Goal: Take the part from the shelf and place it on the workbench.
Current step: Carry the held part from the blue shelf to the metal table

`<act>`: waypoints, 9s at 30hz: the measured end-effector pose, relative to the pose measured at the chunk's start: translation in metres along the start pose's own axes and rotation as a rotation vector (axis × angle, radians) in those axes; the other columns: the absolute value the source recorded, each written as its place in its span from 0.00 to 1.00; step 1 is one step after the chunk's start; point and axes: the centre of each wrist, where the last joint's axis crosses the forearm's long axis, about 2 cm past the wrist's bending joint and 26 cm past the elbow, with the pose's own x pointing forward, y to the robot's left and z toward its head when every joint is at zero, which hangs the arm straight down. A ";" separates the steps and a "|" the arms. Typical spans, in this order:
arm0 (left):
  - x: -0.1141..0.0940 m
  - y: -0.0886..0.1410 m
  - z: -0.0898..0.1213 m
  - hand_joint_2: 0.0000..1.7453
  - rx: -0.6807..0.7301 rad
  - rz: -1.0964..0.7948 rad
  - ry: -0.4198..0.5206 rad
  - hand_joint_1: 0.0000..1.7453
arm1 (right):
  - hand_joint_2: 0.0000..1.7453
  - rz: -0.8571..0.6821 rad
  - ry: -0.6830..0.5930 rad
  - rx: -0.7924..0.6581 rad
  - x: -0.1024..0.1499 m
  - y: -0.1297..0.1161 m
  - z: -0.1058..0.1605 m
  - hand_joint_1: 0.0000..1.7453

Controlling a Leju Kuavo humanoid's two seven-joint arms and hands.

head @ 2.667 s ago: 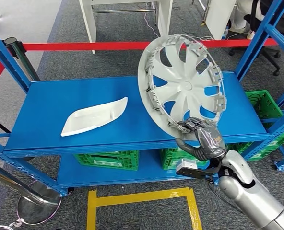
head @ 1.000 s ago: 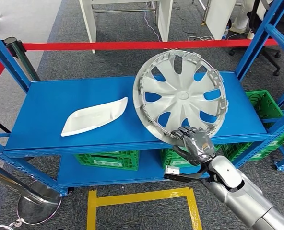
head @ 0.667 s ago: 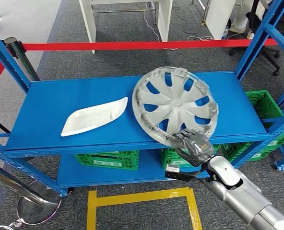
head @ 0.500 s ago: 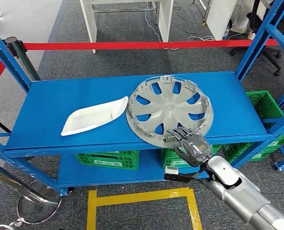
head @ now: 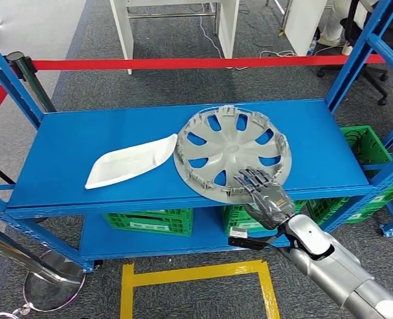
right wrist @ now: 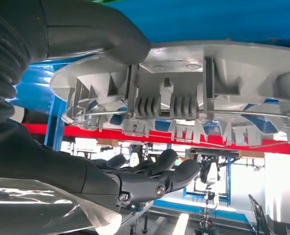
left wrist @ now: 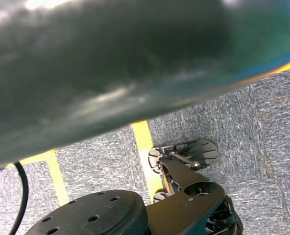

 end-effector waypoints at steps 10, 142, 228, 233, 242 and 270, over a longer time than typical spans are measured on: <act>0.000 0.000 0.000 0.00 -0.001 0.000 0.000 0.00 | 1.00 -0.001 0.002 0.002 0.000 0.000 0.000 0.00; -0.011 0.001 0.003 0.00 0.009 0.018 -0.001 0.00 | 1.00 -0.196 0.024 -0.333 0.049 -0.029 -0.026 1.00; -0.002 -0.003 0.001 1.00 0.032 -0.007 -0.266 0.00 | 1.00 -1.368 -0.377 -0.276 0.061 -0.099 -0.001 1.00; -0.002 -0.003 0.001 1.00 0.031 -0.011 -0.267 0.00 | 1.00 -1.407 -0.397 -0.262 0.056 -0.101 0.000 1.00; 0.000 -0.003 0.000 0.00 0.022 -0.007 -0.271 0.00 | 1.00 -1.531 -0.469 -0.191 0.053 -0.101 0.001 1.00; 0.003 -0.001 -0.001 0.00 0.012 0.016 -0.278 0.00 | 1.00 -1.629 -0.539 -0.035 0.073 -0.089 0.008 1.00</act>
